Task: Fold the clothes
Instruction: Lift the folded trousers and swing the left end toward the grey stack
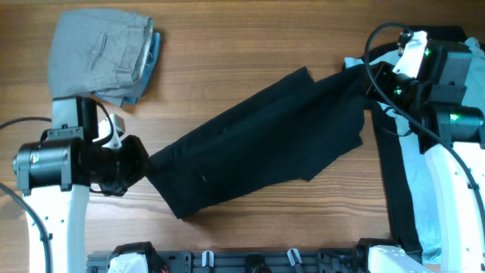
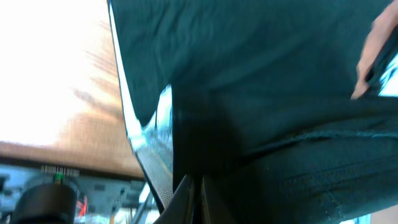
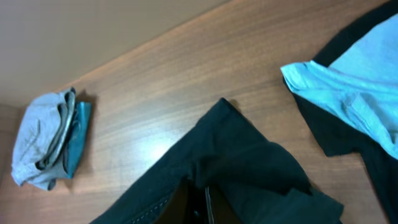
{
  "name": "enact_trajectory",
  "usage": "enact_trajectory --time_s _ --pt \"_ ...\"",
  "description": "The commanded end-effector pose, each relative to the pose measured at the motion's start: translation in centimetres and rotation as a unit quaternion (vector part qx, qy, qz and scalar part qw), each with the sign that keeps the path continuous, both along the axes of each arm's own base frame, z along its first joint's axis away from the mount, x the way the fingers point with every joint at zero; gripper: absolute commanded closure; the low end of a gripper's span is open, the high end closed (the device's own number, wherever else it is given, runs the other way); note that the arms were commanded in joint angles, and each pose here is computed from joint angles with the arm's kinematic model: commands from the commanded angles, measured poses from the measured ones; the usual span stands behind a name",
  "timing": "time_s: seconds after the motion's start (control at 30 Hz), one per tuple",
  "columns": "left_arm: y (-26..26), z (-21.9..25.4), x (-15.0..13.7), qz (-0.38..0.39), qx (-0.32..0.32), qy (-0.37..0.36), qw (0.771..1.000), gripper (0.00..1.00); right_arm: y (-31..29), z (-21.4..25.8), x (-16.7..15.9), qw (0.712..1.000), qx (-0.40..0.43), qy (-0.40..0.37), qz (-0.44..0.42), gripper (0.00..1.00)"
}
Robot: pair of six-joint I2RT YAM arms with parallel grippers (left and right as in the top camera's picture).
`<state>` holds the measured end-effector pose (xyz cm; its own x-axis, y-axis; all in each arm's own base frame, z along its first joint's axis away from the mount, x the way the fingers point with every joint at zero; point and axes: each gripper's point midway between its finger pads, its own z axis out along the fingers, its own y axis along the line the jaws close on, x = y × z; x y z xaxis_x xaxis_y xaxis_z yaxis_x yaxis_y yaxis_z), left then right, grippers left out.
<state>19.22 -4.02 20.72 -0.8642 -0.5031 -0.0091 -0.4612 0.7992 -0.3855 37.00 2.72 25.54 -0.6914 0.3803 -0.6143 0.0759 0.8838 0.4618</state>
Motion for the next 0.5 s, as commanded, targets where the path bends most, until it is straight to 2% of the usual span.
enact_trajectory --time_s 0.0,0.2,0.33,0.47 --pt "-0.8 -1.4 -2.8 -0.012 0.007 0.059 0.998 0.96 -2.8 0.5 -0.5 0.997 -0.057 -0.003 -0.047 0.96" --pt "-1.7 -5.4 -5.5 0.031 0.043 0.120 0.991 0.96 -2.9 -0.6 -0.7 0.997 -0.058 0.020 -0.047 0.96" --pt "-1.9 -7.8 -5.0 0.041 0.046 0.120 0.991 0.96 -3.0 -1.8 0.1 0.997 -0.067 0.028 -0.037 0.96" --pt "-2.1 -5.9 -4.0 0.033 0.040 0.091 0.994 0.96 -3.0 1.7 -0.2 0.996 -0.079 -0.015 -0.032 0.96"
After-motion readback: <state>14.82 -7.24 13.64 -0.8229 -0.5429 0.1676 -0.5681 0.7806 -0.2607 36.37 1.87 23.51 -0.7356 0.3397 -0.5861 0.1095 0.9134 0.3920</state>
